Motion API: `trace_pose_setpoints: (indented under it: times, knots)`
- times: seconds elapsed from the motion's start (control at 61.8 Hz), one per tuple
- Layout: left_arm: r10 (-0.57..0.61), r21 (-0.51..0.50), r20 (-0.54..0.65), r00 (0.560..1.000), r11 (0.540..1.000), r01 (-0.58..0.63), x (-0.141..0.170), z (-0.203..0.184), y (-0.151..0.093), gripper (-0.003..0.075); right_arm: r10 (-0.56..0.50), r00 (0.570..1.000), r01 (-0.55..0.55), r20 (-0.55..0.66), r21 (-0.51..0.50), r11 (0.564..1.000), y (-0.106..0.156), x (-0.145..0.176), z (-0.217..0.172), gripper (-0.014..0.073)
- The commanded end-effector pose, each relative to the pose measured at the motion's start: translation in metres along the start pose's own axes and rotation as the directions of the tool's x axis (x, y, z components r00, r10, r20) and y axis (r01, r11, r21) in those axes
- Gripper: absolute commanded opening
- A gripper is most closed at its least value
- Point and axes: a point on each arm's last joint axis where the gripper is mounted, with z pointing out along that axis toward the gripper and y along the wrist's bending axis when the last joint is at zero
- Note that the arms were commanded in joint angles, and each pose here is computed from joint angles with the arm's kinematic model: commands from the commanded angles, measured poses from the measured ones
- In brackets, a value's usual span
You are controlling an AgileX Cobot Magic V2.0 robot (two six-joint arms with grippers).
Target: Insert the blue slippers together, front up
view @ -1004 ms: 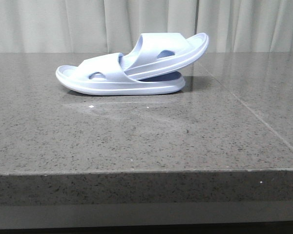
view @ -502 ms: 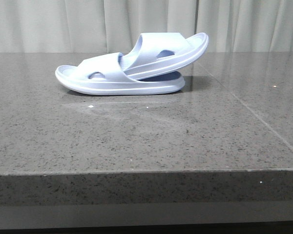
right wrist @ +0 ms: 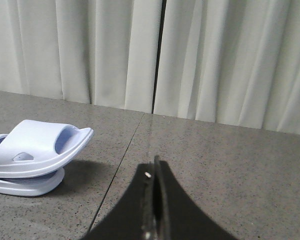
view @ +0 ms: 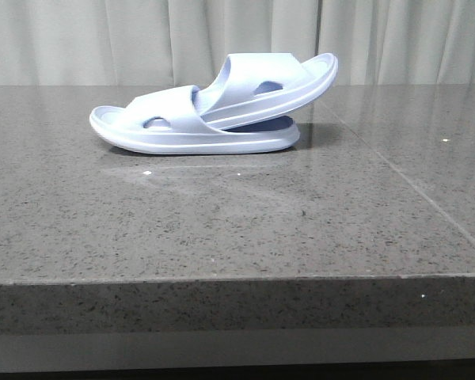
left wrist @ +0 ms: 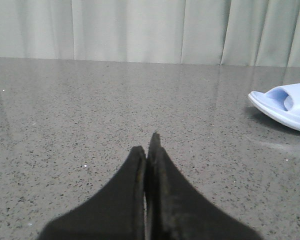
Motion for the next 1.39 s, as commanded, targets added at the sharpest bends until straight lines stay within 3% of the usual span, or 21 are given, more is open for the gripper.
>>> trace_pose_setpoints:
  times: [0.0, 0.146, 0.372, 0.567, 0.777, 0.874, 1.376]
  knots:
    - [-0.010, 0.000, 0.101, 0.995, 1.000, 0.010, -0.007, -0.002, 0.000, -0.0020, -0.006, 0.995, 0.003, 0.100, 0.027, 1.000, -0.003, -0.015, -0.001, -0.0064]
    - [-0.010, 0.000, 0.101, 0.995, 1.000, 0.010, -0.007, -0.002, 0.000, -0.0020, -0.006, 0.995, 0.003, 0.102, 0.031, 1.000, -0.003, -0.013, -0.001, -0.0064]
    - [-0.010, 0.000, 0.101, 0.995, 1.000, 0.010, -0.007, -0.002, 0.000, -0.0020, 0.047, 0.998, -0.048, 0.032, 0.059, 0.997, -0.005, 0.018, -0.002, -0.0064]
    - [-0.010, 0.000, 0.101, 0.995, 1.000, 0.010, -0.007, -0.002, 0.000, -0.0020, 0.179, 0.984, -0.180, 0.018, 0.134, 0.975, -0.007, 0.070, -0.025, -0.0064]
    - [-0.010, 0.000, 0.101, 0.995, 1.000, 0.010, -0.007, -0.002, 0.000, -0.0020, 0.190, 0.982, -0.187, -0.006, 0.149, 0.971, -0.003, 0.112, -0.043, -0.0064]
    - [-0.010, 0.000, 0.102, 0.995, 1.000, 0.010, -0.007, -0.002, 0.000, -0.0020, 0.199, 0.978, -0.190, -0.055, 0.137, 0.972, -0.002, 0.115, -0.043, -0.0064]
    - [-0.010, 0.000, 0.102, 0.995, 1.000, 0.010, -0.007, -0.002, 0.000, -0.0020, 0.200, 0.978, -0.192, -0.059, 0.113, 0.975, -0.001, 0.116, -0.043, -0.0064]
